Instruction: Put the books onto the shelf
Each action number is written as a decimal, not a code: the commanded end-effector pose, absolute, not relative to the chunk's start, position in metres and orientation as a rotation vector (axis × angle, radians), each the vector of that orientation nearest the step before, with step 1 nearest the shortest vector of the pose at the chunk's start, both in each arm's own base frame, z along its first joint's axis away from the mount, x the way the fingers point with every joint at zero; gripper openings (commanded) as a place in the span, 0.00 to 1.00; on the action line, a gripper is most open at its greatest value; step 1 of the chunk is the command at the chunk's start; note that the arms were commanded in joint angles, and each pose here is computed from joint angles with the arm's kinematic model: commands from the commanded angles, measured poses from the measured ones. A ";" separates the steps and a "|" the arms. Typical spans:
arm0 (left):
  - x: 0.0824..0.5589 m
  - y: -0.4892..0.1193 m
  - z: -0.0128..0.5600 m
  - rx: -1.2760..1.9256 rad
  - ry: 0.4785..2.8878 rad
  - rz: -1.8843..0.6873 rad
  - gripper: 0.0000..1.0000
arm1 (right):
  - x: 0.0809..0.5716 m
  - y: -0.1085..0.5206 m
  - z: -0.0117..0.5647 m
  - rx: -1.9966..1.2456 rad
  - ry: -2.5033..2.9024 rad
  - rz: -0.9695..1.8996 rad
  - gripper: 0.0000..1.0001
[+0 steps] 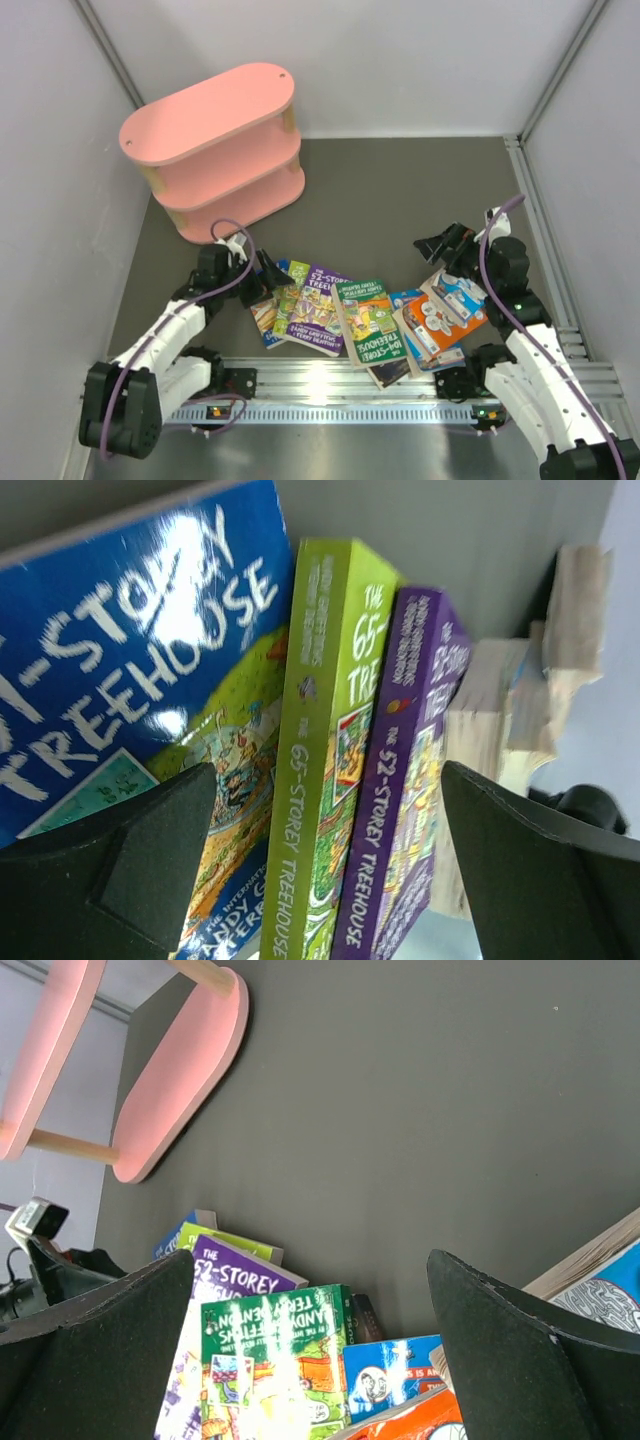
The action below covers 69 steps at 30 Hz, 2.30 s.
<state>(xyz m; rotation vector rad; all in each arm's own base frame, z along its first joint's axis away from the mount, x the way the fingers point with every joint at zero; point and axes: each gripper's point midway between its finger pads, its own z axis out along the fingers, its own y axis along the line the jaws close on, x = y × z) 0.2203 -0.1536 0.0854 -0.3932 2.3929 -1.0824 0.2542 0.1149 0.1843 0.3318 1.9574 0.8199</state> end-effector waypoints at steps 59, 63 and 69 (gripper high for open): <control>0.218 -0.163 0.058 -0.541 2.359 -0.960 0.53 | 0.245 0.109 0.149 0.272 2.057 0.729 1.00; 0.223 -0.157 0.064 -0.554 2.336 -0.950 0.55 | 0.245 0.110 0.146 0.271 2.068 0.727 1.00; 0.227 -0.150 0.069 -0.560 2.319 -0.935 0.70 | 0.245 0.111 0.141 0.274 2.092 0.730 1.00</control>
